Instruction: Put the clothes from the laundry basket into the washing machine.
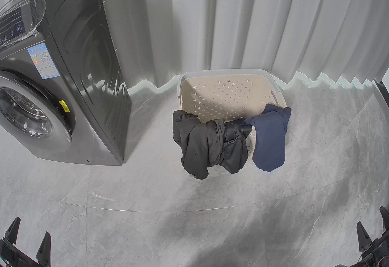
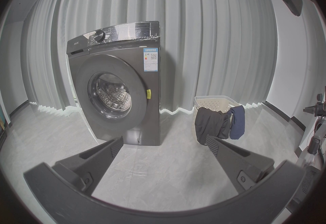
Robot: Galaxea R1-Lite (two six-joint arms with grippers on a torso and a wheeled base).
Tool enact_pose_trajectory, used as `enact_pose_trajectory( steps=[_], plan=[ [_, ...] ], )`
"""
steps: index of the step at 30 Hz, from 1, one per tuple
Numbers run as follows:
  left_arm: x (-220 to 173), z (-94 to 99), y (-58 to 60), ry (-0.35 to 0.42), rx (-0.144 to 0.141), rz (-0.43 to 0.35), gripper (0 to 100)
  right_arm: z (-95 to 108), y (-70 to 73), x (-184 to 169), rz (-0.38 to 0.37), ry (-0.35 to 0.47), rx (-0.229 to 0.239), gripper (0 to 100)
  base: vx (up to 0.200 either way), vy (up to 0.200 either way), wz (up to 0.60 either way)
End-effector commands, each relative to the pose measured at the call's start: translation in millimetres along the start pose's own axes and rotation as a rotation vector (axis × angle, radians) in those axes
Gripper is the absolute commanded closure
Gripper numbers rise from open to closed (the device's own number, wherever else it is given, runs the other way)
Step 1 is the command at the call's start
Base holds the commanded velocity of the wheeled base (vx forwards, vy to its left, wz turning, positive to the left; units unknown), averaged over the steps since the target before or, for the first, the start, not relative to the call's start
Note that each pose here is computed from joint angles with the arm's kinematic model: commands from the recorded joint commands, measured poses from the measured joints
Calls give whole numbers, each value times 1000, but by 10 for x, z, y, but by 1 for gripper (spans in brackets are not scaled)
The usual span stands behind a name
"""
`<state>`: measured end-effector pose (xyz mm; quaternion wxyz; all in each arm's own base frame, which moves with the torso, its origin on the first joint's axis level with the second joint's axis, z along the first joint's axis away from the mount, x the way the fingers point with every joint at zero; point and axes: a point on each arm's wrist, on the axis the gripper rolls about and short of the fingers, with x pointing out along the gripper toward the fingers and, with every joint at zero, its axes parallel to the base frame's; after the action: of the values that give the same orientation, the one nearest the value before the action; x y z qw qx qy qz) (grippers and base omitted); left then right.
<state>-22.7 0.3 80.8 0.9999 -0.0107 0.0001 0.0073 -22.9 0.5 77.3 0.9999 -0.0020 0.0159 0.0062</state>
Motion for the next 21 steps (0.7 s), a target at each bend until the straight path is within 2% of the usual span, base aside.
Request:
enact_pose_trajectory(
  steps=[1, 5, 20, 21],
  plan=[
    [-1, -48, 1, 0, 3, 2, 0, -17, 0, -2, 0, -3, 0, 0, 0, -200, 0],
    [-1, -48, 1, -1, -2, 4, 0, -17, 0, -2, 0, -3, 0, 0, 0, -200, 0],
    [-1, -48, 1, 0, 0, 2, 0, -17, 0, -2, 0, -3, 0, 0, 0, 0, 0],
    [-1, -48, 1, 0, -2, 2, 0, -17, 0, -2, 0, -3, 0, 0, 0, -200, 0]
  ],
)
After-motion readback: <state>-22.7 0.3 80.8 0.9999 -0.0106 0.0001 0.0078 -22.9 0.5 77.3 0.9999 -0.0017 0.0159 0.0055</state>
